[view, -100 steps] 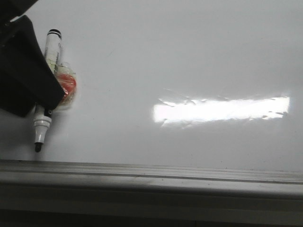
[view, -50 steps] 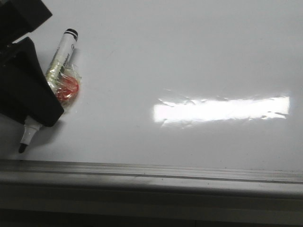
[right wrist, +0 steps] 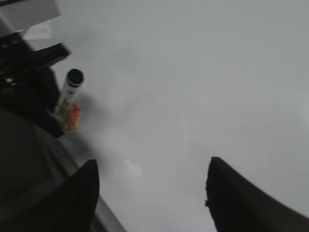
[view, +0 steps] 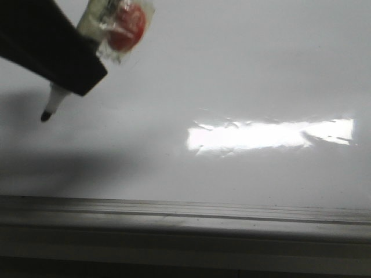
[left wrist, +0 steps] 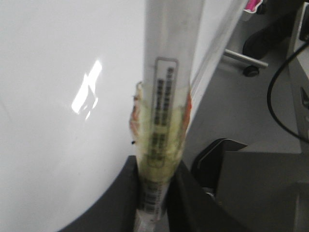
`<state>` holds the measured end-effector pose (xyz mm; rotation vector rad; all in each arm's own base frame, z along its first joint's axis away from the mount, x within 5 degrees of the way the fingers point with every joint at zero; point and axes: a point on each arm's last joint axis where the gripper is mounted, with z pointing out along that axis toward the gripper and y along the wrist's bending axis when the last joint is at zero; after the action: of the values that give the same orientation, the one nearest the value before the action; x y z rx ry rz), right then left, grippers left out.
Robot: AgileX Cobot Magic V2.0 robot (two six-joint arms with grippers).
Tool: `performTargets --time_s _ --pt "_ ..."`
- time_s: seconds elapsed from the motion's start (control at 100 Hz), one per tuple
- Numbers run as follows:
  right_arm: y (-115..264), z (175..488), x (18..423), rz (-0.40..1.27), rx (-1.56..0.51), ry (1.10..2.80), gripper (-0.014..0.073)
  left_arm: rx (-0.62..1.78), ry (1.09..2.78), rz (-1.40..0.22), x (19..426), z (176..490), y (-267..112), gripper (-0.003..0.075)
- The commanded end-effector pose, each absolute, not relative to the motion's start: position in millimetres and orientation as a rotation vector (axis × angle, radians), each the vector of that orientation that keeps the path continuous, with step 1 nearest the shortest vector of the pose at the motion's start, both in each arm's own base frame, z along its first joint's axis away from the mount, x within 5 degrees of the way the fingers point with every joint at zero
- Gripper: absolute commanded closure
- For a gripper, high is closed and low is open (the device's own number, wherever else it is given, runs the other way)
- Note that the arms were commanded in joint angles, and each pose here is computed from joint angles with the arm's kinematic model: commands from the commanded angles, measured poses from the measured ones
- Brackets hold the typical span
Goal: Write number 0 on whiteboard
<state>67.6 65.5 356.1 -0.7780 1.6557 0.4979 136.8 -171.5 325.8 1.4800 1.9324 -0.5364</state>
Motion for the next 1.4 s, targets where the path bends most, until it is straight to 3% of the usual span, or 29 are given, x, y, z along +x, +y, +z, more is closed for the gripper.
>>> performTargets --time_s 0.0,0.21,0.35,0.79,1.3,1.39 --pt "79.4 377.0 76.2 0.548 -0.876 1.600 0.0181 1.575 1.714 -0.453 128.4 349.5 -174.8 0.0740" --pt "111.0 381.5 102.3 0.579 -1.087 1.623 0.0181 1.783 1.579 -0.244 118.7 347.9 -177.2 0.0740" --pt "130.8 383.4 113.2 0.614 -1.133 1.614 0.0181 1.814 1.553 -0.208 117.3 347.2 -177.6 0.0740" --pt "191.8 366.6 119.4 0.689 -1.214 1.551 0.0181 1.814 1.553 -0.208 117.3 347.2 -177.6 0.0740" --pt "214.0 341.2 140.3 0.649 -1.219 1.637 0.0184 1.815 1.554 -0.208 117.2 347.1 -177.6 0.0740" --pt "214.8 340.3 140.7 0.652 -1.218 1.642 0.0218 1.815 1.554 -0.208 117.2 347.1 -177.6 0.0740"
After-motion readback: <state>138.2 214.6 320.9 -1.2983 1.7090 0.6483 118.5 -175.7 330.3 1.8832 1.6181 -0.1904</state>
